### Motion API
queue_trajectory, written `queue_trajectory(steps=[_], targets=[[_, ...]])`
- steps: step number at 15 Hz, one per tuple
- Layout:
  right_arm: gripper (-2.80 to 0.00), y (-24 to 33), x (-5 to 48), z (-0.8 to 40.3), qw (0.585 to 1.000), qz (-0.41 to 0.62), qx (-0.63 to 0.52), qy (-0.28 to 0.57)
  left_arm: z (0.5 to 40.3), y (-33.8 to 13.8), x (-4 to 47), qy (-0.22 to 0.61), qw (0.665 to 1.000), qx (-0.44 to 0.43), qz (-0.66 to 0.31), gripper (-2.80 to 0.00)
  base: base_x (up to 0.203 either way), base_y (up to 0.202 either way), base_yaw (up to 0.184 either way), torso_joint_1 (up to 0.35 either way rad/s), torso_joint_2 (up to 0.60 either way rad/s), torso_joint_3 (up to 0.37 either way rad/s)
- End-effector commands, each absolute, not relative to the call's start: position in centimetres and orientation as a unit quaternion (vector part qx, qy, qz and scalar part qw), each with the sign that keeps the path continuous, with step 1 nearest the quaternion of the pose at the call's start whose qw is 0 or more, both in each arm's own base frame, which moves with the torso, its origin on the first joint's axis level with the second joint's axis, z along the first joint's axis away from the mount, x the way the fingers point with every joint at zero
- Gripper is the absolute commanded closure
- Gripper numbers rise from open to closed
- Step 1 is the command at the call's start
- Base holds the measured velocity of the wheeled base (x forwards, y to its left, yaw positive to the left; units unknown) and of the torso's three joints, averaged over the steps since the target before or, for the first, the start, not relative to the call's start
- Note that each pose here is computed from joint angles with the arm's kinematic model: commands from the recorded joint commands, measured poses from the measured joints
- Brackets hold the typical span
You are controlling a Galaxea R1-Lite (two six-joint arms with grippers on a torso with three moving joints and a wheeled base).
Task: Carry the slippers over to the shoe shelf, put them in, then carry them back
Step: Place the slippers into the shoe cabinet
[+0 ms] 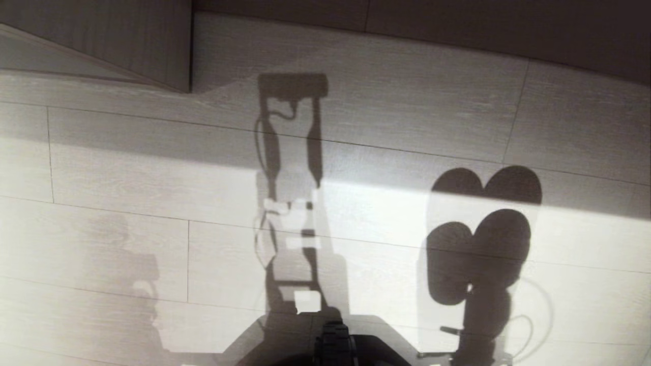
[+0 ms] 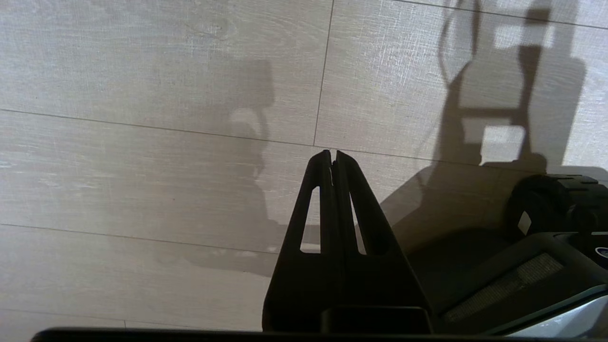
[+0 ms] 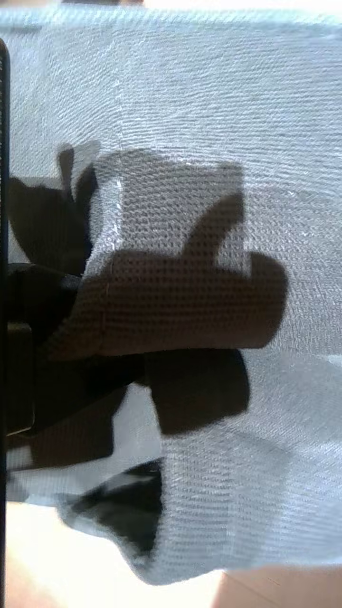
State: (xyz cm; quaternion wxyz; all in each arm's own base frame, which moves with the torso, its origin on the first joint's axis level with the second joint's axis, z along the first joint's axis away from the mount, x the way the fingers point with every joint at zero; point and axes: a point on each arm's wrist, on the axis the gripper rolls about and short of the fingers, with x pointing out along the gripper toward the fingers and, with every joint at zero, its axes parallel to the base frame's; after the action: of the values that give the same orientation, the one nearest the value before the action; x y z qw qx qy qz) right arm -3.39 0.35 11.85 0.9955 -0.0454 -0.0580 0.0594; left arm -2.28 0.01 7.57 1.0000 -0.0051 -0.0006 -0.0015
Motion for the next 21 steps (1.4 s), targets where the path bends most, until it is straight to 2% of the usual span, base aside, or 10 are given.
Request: queue_trajectory(steps=[1,6,8,12,21], targets=[[0.00,0.3,-3.1,10.1,0.996,0.059,-0.046,-0.055,7.5,0.0,-2.3,0.000,1.000,-0.005,-0.002,0.00,0.000,0.000,0.000,0.000,0.00,0.000],[0.00,0.1,-2.4,8.4,0.998,0.008,-0.042,-0.038,7.5,0.0,-2.3,-0.001,1.000,-0.005,-0.002,0.00,0.000,0.000,0.000,0.000,0.00,0.000],[0.00,0.1,-2.3,7.4,0.999,0.003,-0.047,0.009,7.5,0.0,-2.3,0.000,1.000,-0.005,-0.002,0.00,0.000,0.000,0.000,0.000,0.00,0.000],[0.00,0.0,-2.3,7.5,0.999,0.000,-0.043,-0.001,7.5,0.0,-2.3,0.000,1.000,-0.007,-0.002,0.00,0.000,0.000,0.000,0.002,0.00,0.026],[0.00,0.0,-2.3,7.5,1.000,-0.002,-0.014,-0.002,7.5,0.0,-2.3,0.000,1.000,-0.007,-0.002,0.00,0.000,0.000,0.000,0.002,0.00,0.193]])
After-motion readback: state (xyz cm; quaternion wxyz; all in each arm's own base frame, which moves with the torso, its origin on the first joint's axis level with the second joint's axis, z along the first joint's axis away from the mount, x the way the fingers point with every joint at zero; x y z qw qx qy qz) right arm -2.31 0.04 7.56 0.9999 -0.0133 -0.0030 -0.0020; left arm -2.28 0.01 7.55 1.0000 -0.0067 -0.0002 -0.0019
